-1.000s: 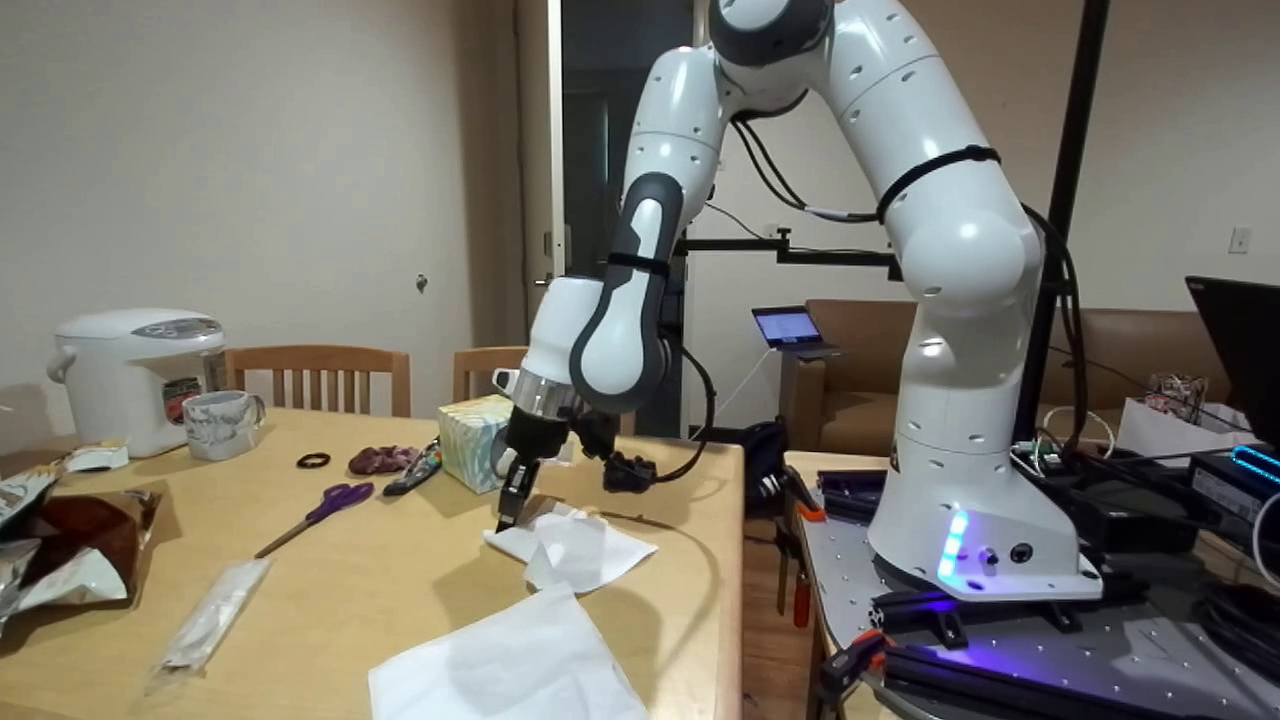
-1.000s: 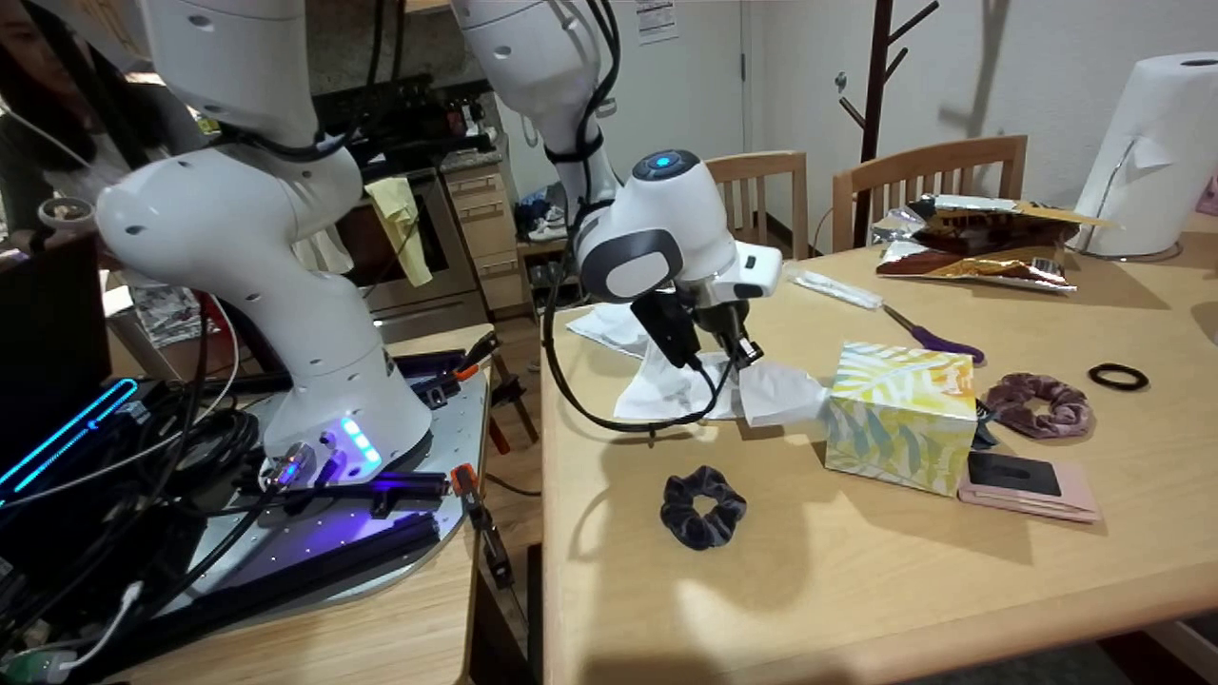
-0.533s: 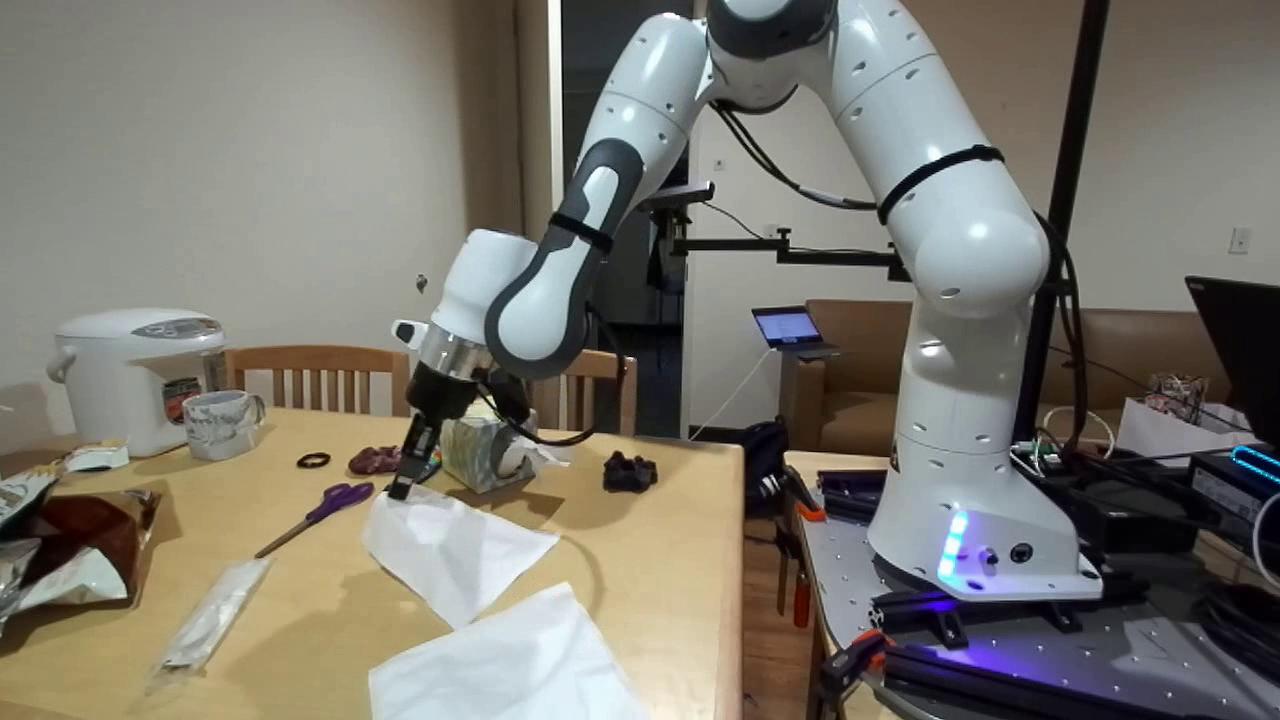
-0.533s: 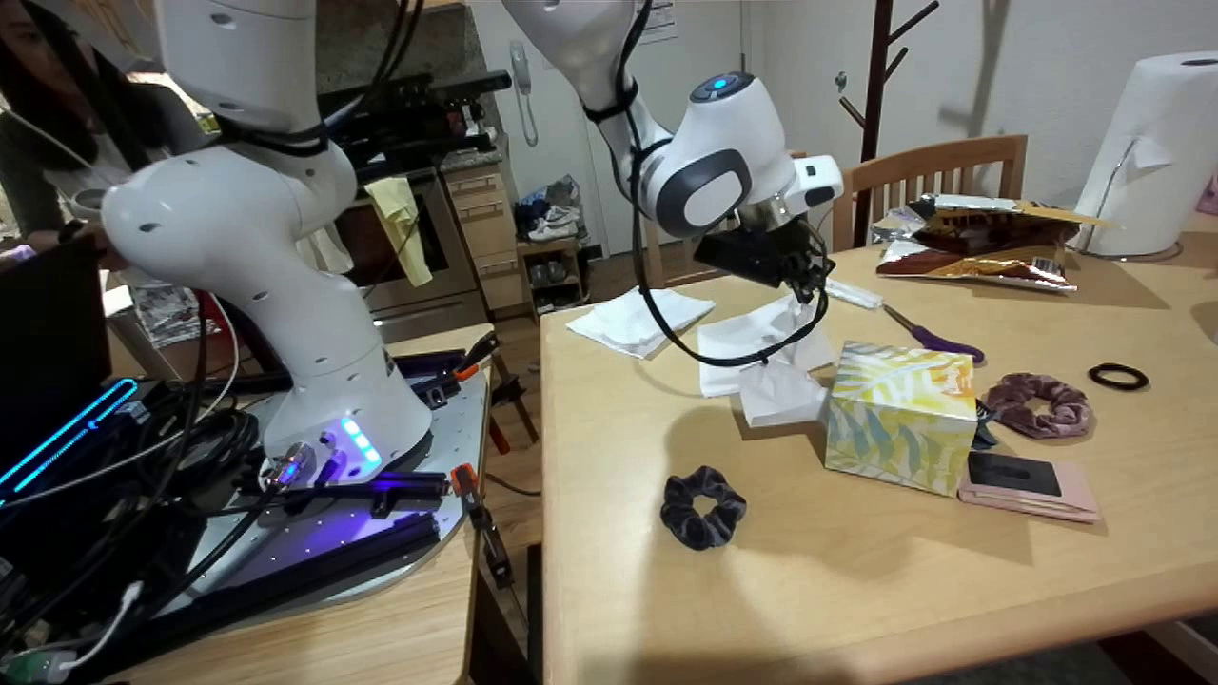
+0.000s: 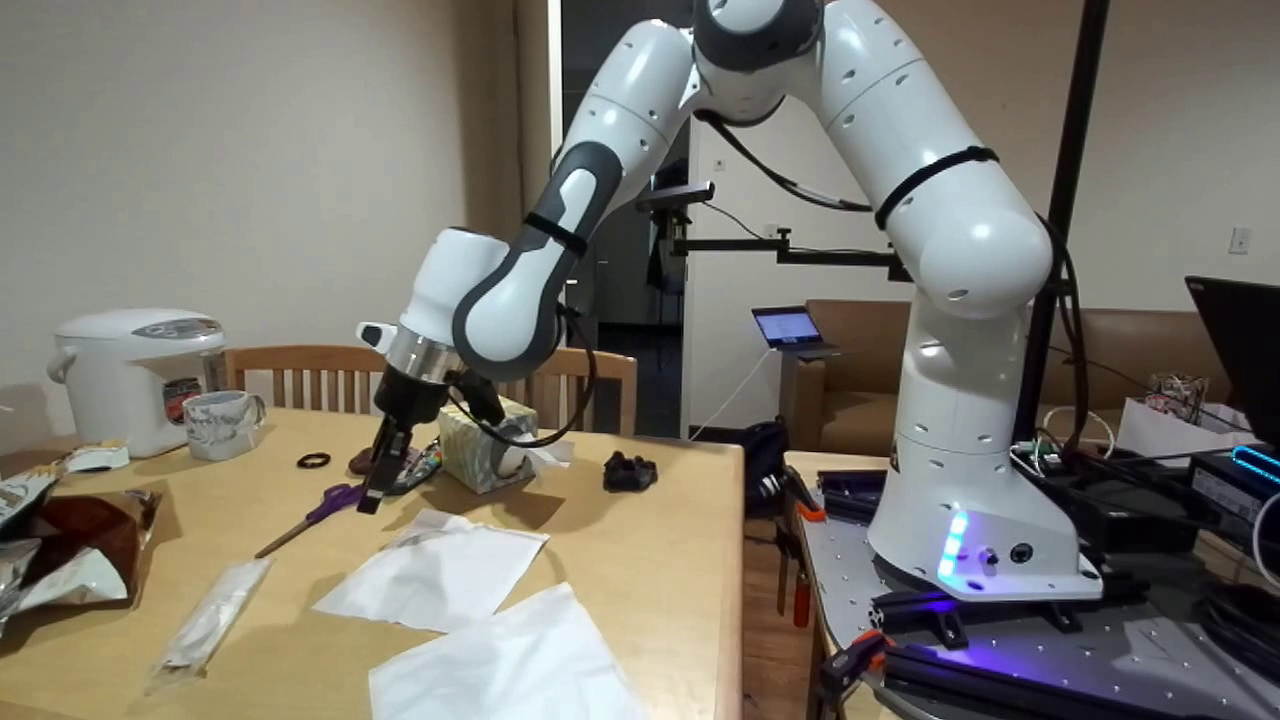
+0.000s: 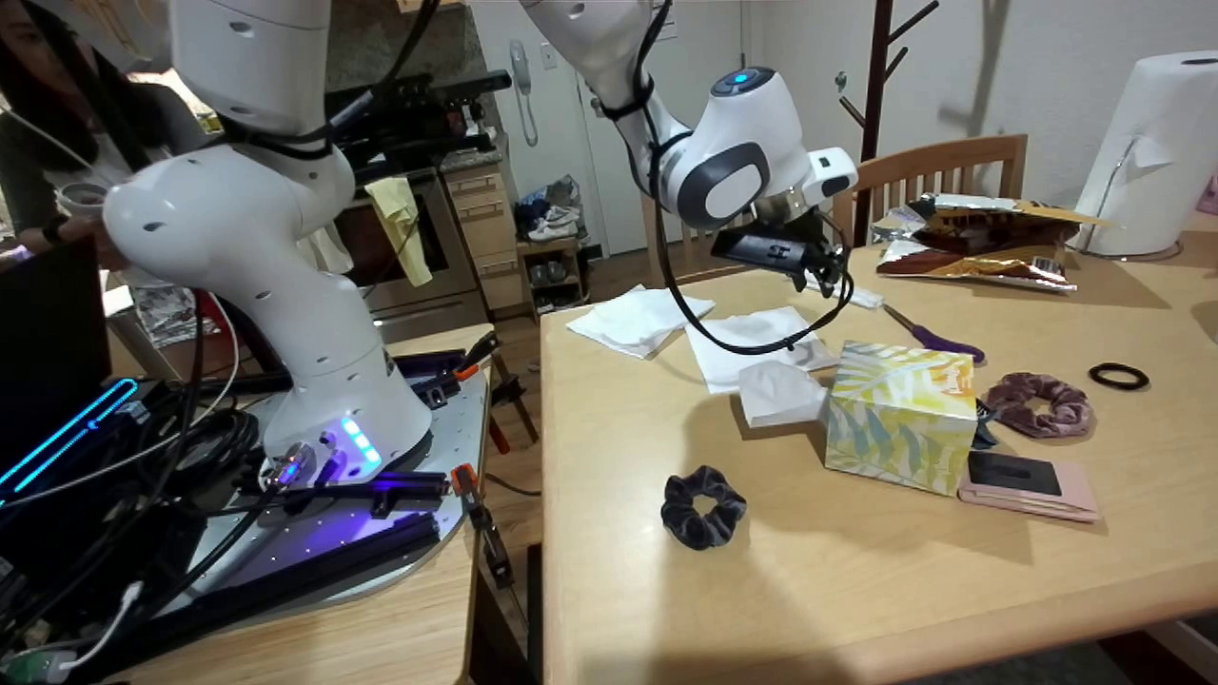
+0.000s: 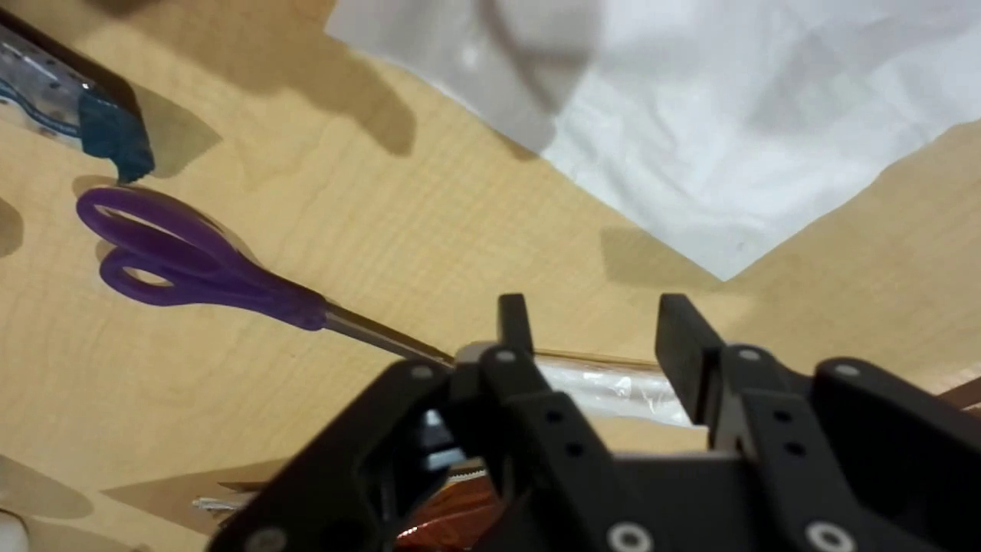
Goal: Remove a tissue from the box and put it on the table
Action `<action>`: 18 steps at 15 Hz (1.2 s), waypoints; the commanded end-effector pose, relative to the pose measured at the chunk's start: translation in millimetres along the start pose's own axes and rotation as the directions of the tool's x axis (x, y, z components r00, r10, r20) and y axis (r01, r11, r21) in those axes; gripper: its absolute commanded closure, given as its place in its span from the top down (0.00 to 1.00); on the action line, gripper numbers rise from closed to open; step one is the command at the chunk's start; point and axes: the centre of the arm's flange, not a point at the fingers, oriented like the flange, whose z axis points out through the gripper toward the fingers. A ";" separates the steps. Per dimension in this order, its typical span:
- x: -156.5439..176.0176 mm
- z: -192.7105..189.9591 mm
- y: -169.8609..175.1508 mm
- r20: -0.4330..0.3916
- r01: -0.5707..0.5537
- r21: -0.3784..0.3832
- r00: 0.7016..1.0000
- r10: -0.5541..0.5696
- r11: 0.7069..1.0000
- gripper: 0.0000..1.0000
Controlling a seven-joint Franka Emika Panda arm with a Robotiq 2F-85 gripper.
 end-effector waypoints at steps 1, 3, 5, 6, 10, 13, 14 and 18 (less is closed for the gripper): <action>-0.2 -0.5 5.5 0.022 0.003 0.004 1.000 -0.003 1.000 0.77; -3.4 -6.7 5.6 0.076 -0.028 -0.003 0.997 0.028 1.000 0.90; -10.3 -12.3 6.9 0.156 -0.057 -0.010 0.986 0.058 0.998 0.98; -14.3 -18.8 8.0 0.202 -0.071 -0.030 0.977 0.076 0.997 1.00; -14.1 -55.6 13.4 0.315 -0.124 -0.070 0.939 0.139 0.990 1.00; -4.3 -87.2 10.0 0.339 -0.123 -0.053 0.931 0.133 0.991 1.00; -1.0 -96.2 7.9 0.346 -0.134 -0.052 0.927 0.144 0.990 1.00; 1.6 -125.9 -4.1 0.361 -0.162 -0.031 0.918 0.163 0.986 1.00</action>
